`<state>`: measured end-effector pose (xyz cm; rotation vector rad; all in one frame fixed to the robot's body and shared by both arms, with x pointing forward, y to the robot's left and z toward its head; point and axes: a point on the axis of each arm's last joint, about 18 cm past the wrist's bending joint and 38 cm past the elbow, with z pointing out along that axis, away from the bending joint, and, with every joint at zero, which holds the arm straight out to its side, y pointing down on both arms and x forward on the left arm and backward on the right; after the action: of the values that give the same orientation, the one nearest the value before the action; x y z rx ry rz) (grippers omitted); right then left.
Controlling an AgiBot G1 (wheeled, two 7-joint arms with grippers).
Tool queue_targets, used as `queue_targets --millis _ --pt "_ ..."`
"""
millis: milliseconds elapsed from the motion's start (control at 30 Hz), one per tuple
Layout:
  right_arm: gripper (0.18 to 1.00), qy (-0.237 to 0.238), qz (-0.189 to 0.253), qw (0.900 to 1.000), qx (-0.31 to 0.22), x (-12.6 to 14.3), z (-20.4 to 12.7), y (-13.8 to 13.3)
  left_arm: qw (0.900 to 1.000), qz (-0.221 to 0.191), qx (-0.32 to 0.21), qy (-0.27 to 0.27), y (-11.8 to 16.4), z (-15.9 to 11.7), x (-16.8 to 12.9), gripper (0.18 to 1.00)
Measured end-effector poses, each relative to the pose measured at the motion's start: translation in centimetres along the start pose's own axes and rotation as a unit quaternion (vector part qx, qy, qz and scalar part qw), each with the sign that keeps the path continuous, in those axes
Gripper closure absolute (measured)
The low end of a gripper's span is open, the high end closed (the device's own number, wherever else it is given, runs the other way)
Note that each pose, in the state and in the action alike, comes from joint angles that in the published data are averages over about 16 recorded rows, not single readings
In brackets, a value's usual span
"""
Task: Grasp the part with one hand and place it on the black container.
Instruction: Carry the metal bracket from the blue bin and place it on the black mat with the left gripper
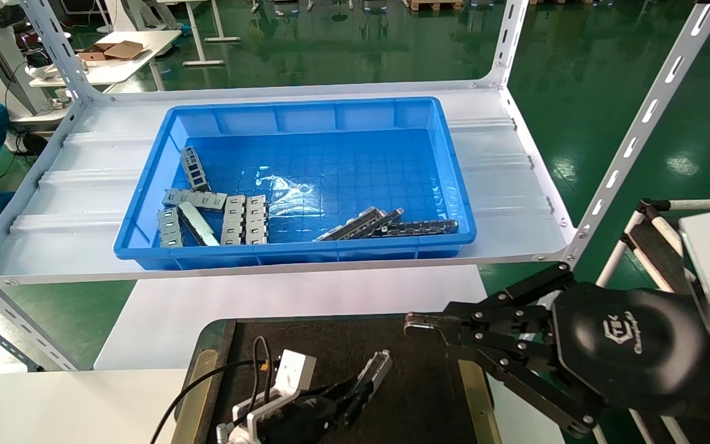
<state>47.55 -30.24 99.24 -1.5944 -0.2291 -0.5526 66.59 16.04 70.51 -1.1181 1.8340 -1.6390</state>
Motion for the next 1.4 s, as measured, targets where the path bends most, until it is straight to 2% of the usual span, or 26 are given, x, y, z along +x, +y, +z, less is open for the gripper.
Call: queue_targets --millis 333,733,1400 --pt "0.988 0.000 0.000 1.000 0.000 0.0 0.0 0.0 0.9972 -0.049 0.026 -0.050 -0.2 2.7 0.5 0.833" --pt "0.988 0.000 0.000 1.000 0.000 0.0 0.0 0.0 0.9908 -0.087 0.045 -0.094 -0.7 4.6 0.6 0.833" --pt "0.988 0.000 0.000 1.000 0.000 0.0 0.0 0.0 0.9835 -0.107 0.048 -0.137 -0.5 5.5 0.1 0.833"
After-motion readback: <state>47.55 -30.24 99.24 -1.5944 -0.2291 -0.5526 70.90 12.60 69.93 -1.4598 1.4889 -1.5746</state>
